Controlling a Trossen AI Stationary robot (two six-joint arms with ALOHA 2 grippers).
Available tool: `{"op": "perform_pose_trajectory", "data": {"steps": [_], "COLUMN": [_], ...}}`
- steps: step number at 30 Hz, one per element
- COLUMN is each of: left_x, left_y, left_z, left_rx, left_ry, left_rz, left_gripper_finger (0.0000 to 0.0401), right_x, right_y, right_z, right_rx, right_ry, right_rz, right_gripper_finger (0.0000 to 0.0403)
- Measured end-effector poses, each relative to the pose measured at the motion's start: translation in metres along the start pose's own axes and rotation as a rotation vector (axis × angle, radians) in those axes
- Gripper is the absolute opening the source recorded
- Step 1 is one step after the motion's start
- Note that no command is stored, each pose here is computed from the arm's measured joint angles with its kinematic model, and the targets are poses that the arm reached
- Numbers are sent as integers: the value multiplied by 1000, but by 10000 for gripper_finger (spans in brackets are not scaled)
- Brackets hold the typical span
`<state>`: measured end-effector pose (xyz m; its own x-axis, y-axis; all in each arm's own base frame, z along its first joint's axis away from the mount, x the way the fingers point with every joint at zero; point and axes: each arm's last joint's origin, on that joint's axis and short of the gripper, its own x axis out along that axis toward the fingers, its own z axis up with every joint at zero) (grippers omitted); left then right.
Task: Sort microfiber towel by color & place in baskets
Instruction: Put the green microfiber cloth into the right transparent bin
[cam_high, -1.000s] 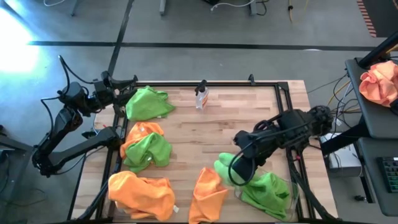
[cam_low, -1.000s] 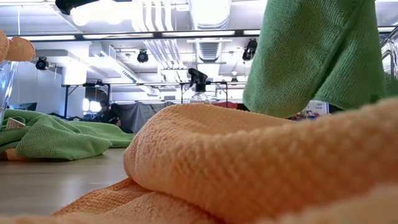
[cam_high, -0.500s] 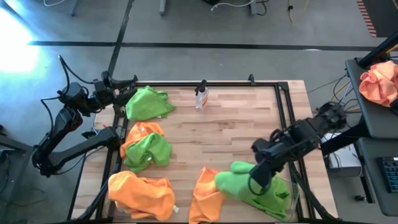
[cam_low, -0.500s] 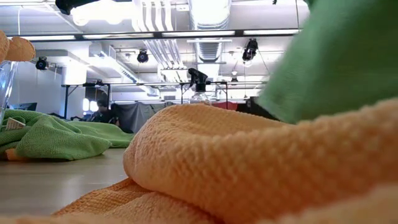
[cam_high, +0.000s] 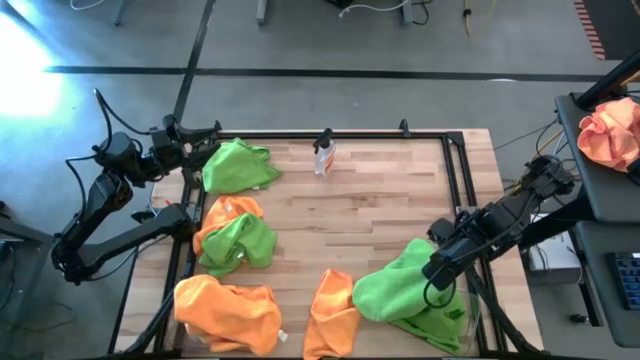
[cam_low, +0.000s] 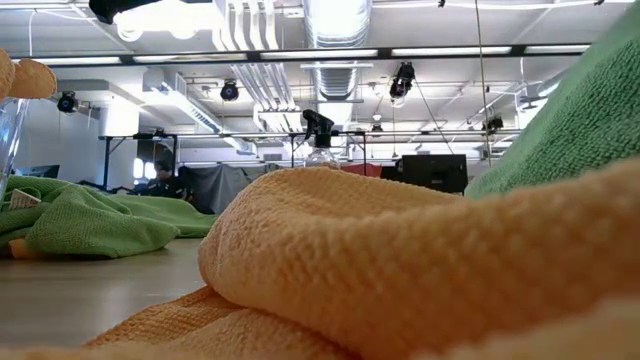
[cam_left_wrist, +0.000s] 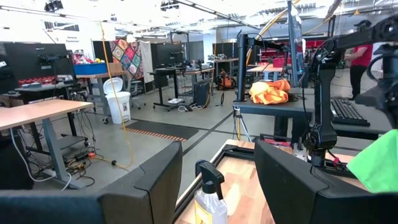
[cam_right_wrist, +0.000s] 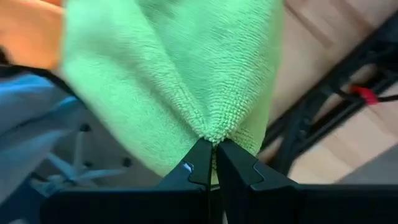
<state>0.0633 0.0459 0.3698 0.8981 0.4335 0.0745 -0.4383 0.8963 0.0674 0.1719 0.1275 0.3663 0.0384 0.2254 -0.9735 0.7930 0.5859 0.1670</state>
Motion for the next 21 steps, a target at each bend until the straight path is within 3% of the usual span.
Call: {"op": "perform_pose_trajectory", "data": {"steps": [9,16,21], "left_x": [0,0,0], "left_y": [0,0,0], "left_z": [-3,-5,-5], "left_rx": [-12,-17,-17], "left_ry": [27,47,48], "left_rz": [-1,-2,-2], "left_gripper_finger": [185,185,185], "right_x": [28,43,50], "right_y": [-25,-7,4], "right_z": [-11,-15,-23], "right_rx": [109,93,123], "right_ry": [155,184,267], "right_rz": [-107,41,58], "right_gripper_finger": [13,13,13]}}
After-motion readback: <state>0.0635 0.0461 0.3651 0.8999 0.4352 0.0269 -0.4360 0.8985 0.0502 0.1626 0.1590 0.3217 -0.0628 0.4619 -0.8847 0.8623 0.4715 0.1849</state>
